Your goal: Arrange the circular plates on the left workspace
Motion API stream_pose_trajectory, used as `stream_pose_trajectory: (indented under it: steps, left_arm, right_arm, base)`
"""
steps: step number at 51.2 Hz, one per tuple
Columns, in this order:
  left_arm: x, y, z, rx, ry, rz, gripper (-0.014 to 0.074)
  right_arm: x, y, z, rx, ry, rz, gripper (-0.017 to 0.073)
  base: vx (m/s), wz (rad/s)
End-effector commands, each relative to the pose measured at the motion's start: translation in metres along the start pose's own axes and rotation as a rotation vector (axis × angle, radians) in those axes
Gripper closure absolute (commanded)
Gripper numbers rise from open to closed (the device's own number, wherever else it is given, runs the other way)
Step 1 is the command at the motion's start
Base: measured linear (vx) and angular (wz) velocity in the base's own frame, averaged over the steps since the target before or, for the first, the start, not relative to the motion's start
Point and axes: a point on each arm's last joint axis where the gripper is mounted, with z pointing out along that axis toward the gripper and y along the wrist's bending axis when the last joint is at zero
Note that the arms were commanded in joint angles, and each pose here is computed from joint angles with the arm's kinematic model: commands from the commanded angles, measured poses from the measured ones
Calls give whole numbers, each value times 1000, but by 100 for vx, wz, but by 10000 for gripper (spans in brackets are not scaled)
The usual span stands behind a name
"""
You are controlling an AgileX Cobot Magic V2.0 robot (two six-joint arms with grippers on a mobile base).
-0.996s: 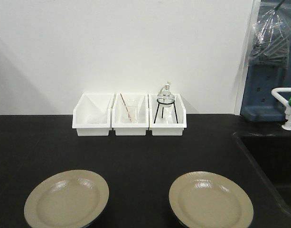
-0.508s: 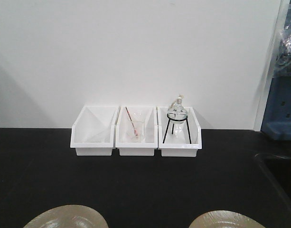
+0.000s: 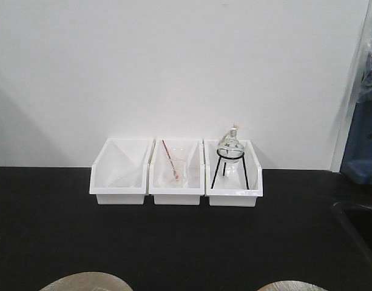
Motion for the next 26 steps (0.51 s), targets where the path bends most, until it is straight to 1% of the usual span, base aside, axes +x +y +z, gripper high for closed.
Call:
stream_pose_trajectory:
  steps: [1, 10, 16, 17, 18, 20, 21, 23, 24, 26]
  left_arm:
    - [-1, 0, 0, 3, -75, -9, 594]
    - [-2, 0, 0, 2, -83, -9, 594]
    - [-6, 0, -1, 1, -129, -10, 594]
    - [-10, 0, -1, 0, -168, -15, 594]
    - [-13, 0, -2, 0, -192, -31, 594]
    - [-19, 1, -3, 6, -227, -114, 594]
    - [-22, 1, -4, 10, -235, -169, 594]
    - [-25, 1, -5, 23, -231, -301, 594]
    - [-27, 1, -5, 36, -210, -410, 594]
    - [-32, 0, -7, 51, -193, -490, 594]
  right_arm:
    - [-2, 0, 0, -2, -76, -17, 564]
    - [-3, 0, 0, -5, -91, -14, 564]
    - [-13, 1, -2, -13, -200, -18, 564]
    - [-17, 2, -3, -15, -239, -18, 564]
    - [-22, 2, -4, -20, -290, -13, 564]
    - [-30, 2, -6, -30, -344, 22, 564]
    - [-33, 2, -7, -35, -360, 40, 564]
    - [-42, 2, -9, -46, -386, 97, 564]
    - [-48, 2, -11, -52, -399, 132, 564]
    - [-59, 2, -14, -60, -393, 188, 564]
  base:
    - [0, 0]
    - [0, 0]
    - [0, 0]
    - [0, 0]
    - [0, 0]
    - [0, 0]
    - [0, 0]
    - [0, 0]
    - [0, 0]
    - [0, 0]
